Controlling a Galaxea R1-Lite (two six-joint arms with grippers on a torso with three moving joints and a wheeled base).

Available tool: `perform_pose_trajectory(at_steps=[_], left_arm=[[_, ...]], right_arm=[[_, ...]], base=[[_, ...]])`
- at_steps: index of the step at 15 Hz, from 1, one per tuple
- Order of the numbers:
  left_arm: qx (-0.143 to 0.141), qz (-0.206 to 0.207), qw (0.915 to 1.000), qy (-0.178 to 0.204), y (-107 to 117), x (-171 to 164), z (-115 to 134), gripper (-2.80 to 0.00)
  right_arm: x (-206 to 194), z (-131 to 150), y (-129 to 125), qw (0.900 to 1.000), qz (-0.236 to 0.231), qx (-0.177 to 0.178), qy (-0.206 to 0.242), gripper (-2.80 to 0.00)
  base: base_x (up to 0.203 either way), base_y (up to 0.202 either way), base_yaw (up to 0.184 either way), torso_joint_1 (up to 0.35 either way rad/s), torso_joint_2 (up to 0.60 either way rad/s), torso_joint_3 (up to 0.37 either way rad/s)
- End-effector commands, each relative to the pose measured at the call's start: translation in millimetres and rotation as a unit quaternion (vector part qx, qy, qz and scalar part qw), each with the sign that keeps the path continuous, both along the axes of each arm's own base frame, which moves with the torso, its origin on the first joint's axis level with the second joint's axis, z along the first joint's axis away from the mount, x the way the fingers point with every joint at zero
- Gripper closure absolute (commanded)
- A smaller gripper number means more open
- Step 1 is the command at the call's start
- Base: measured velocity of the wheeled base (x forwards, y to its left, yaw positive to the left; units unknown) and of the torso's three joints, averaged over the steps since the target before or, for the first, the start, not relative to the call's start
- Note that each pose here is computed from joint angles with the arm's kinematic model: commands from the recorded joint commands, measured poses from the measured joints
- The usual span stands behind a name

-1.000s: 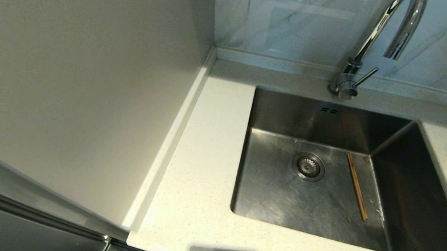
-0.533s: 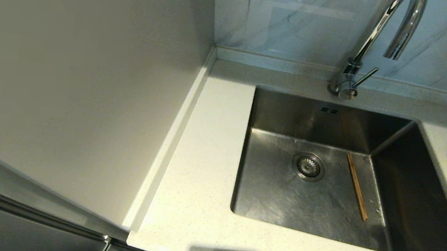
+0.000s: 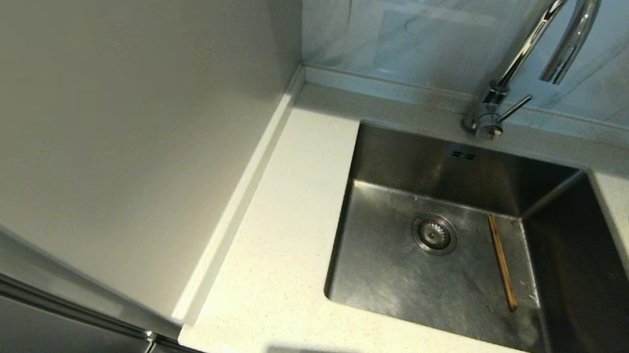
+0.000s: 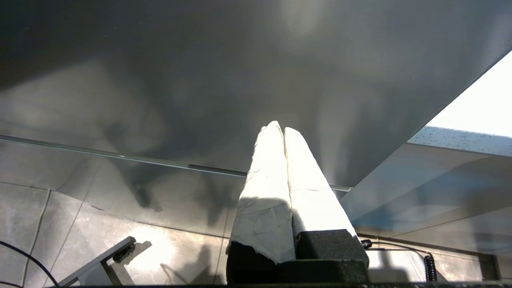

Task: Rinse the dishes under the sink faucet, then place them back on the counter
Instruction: Put the chopsticks back to the table from the sink

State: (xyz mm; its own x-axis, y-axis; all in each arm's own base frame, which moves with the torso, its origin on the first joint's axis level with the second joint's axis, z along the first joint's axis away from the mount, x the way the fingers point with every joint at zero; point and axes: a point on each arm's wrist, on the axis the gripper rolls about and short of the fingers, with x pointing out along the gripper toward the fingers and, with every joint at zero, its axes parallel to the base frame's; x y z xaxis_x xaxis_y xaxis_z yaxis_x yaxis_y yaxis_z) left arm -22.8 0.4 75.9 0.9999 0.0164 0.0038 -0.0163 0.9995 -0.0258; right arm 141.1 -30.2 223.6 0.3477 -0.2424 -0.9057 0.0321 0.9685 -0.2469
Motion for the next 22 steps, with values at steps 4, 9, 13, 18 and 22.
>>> perform_pose_trajectory(at_steps=[4, 9, 13, 18, 22], left_arm=[[0.0, 0.0, 1.0, -0.002, 0.0, -0.2, 0.0, 0.0], [0.0, 0.0, 1.0, -0.002, 0.0, -0.2, 0.0, 0.0], [0.0, 0.0, 1.0, -0.002, 0.0, -0.2, 0.0, 0.0], [0.0, 0.0, 1.0, -0.002, 0.0, -0.2, 0.0, 0.0], [0.0, 0.0, 1.0, -0.002, 0.0, -0.2, 0.0, 0.0]], right_arm=[[28.7, 17.0, 3.2, 0.987, 0.119, 0.034, -0.099, 0.0], [48.8, 35.1, 7.5, 0.976, 0.174, 0.067, -0.114, 0.0], [49.4, 36.1, 4.8, 0.986, 0.126, 0.021, -0.108, -2.8], [82.7, 26.9, 27.4, 0.99, 0.057, 0.005, -0.128, -2.8], [127.4, 4.3, 40.5, 0.989, 0.003, -0.008, -0.149, -2.8]], base=[[0.0, 0.0, 0.0, 0.0, 0.0, 0.0], [0.0, 0.0, 0.0, 0.0, 0.0, 0.0], [0.0, 0.0, 0.0, 0.0, 0.0, 0.0], [0.0, 0.0, 0.0, 0.0, 0.0, 0.0], [0.0, 0.0, 0.0, 0.0, 0.0, 0.0]])
